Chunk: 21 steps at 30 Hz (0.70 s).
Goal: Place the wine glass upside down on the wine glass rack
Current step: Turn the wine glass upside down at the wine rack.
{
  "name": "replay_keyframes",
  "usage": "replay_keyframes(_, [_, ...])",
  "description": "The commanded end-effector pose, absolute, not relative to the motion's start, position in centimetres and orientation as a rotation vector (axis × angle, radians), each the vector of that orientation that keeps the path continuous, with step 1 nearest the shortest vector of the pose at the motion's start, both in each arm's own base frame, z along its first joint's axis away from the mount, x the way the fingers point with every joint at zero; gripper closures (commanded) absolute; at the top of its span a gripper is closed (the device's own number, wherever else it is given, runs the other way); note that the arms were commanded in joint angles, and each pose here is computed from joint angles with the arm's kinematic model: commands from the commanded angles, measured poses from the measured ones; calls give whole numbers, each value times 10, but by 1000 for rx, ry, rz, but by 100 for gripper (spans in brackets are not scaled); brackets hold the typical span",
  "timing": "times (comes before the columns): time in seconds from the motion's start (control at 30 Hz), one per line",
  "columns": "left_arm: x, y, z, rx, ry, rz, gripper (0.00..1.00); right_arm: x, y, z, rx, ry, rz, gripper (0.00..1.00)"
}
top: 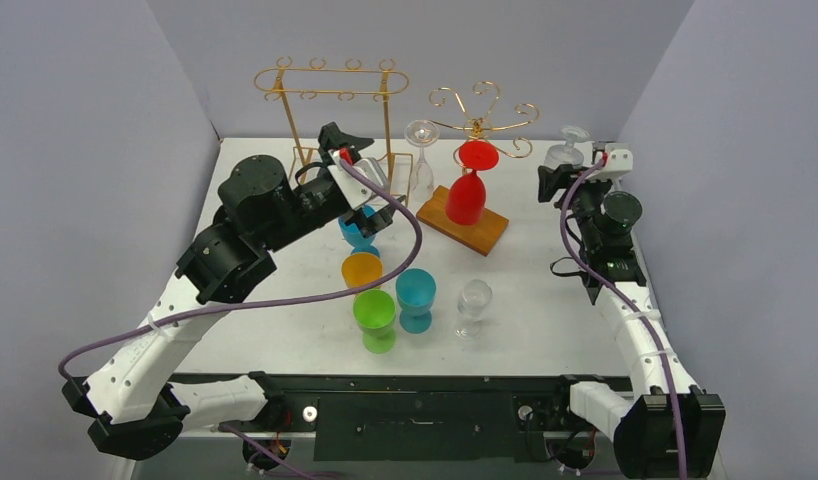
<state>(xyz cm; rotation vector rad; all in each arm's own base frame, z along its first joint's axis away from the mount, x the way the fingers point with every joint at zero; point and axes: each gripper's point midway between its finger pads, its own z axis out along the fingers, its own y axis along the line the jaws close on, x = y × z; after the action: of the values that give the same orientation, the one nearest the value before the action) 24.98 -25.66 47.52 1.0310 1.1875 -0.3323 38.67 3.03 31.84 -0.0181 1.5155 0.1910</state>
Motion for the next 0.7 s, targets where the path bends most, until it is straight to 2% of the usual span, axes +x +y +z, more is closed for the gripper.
replay_keyframes(0.0, [239,-252,496,996,1167,-386,5,388,49,366,-178,1293,230,85])
replay_keyframes(0.33, [228,-255,483,1063,1224,-447,5,410,82,351,-362,1297,353,88])
replay_keyframes(0.67, [226,-255,473,1090,1247,-457,5,418,79,352,-378,1299,373,88])
